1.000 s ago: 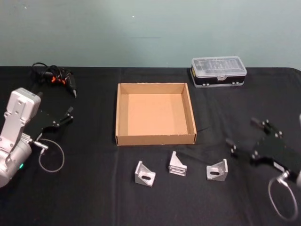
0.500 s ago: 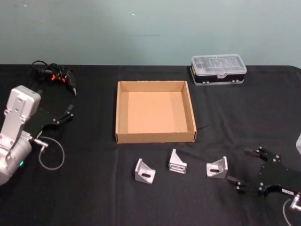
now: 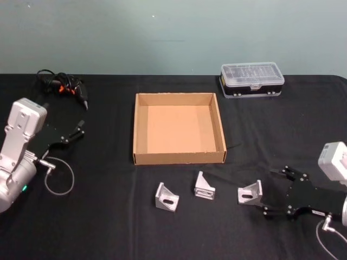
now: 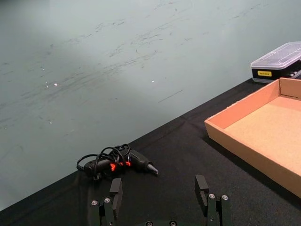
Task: Use one hand to pick up the angle iron from the table and place it into the box.
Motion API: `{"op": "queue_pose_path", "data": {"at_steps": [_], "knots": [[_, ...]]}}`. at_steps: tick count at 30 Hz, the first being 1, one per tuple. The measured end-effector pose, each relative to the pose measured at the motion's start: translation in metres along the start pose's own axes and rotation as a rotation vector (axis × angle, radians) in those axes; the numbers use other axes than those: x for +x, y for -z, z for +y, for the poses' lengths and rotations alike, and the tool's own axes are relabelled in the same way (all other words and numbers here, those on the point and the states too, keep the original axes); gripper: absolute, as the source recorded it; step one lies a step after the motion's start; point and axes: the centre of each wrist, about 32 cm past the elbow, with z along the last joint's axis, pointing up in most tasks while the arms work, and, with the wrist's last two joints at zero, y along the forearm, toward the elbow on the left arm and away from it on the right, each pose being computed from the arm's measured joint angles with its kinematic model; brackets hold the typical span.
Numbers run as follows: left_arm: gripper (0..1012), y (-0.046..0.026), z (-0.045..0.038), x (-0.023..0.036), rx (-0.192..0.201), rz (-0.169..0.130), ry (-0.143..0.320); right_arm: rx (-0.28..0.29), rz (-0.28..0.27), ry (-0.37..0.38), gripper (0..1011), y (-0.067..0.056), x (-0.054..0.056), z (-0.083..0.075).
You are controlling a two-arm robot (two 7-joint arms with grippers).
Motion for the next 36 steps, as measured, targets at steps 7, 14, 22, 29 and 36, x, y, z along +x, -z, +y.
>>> {"op": "queue_pose_path", "data": {"at_steps": [7,14,22,29,36], "knots": [[1011,0.0,0.0,0.0,0.0,0.0,0.0,-0.011,0.0,-0.016,1004,0.004,0.004,0.01],[1011,0.0,0.0,0.0,0.0,0.0,0.0,-0.014,0.005,-0.021,1004,0.006,0.007,0.017],[1011,0.0,0.0,0.0,0.0,0.0,0.0,-0.002,0.014,-0.03,1004,0.007,0.009,0.026],[1011,0.0,0.0,0.0,0.0,0.0,0.0,0.001,0.017,-0.044,1004,0.007,0.009,0.034],[1011,0.0,0.0,0.0,0.0,0.0,0.0,-0.014,0.029,-0.039,1004,0.007,0.008,0.036]]}}
